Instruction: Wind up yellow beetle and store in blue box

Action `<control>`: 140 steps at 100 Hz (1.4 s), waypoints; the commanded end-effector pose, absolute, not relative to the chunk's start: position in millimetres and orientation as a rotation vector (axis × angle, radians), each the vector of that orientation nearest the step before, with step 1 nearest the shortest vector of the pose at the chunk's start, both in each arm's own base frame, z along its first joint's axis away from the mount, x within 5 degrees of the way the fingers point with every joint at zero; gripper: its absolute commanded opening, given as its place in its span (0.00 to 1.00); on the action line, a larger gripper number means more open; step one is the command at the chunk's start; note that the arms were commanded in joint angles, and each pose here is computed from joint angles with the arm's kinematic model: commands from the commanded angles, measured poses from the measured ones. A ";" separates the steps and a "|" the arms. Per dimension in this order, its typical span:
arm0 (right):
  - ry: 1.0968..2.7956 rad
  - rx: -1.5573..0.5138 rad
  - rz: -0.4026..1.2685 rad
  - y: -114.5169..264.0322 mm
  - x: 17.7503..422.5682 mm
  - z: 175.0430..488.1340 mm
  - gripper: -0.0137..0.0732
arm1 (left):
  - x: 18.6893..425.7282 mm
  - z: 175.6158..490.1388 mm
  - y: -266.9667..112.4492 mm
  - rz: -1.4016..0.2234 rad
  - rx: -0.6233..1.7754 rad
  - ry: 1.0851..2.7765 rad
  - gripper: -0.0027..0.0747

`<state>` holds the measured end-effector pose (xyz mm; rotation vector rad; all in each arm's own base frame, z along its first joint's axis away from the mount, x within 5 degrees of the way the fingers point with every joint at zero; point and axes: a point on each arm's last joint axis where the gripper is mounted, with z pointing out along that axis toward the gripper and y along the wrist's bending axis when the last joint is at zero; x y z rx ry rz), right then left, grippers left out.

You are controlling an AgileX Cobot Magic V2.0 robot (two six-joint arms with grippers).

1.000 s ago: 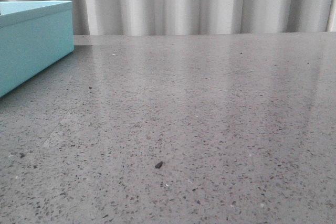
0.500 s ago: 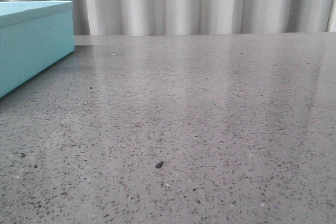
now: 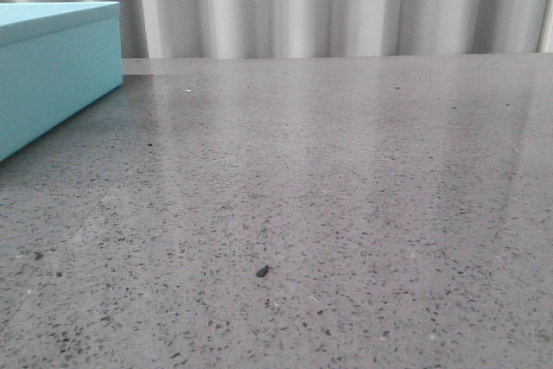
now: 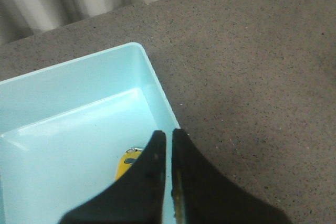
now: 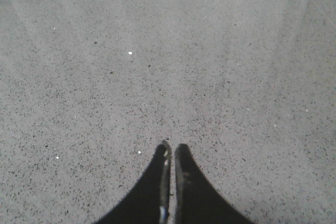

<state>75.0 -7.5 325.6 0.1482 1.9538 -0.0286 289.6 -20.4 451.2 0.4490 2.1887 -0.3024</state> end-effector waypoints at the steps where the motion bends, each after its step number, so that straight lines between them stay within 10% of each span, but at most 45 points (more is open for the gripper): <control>1: 1.830 0.123 -0.048 -8.2 77.9 342.2 0.09 | 267.3 471.9 -22.2 -0.288 0.401 2.037 0.01; 140: 1.156 0.043 -0.025 -2.7 61.6 288.3 0.09 | 52.1 316.3 -2.0 0.020 0.014 1.375 0.01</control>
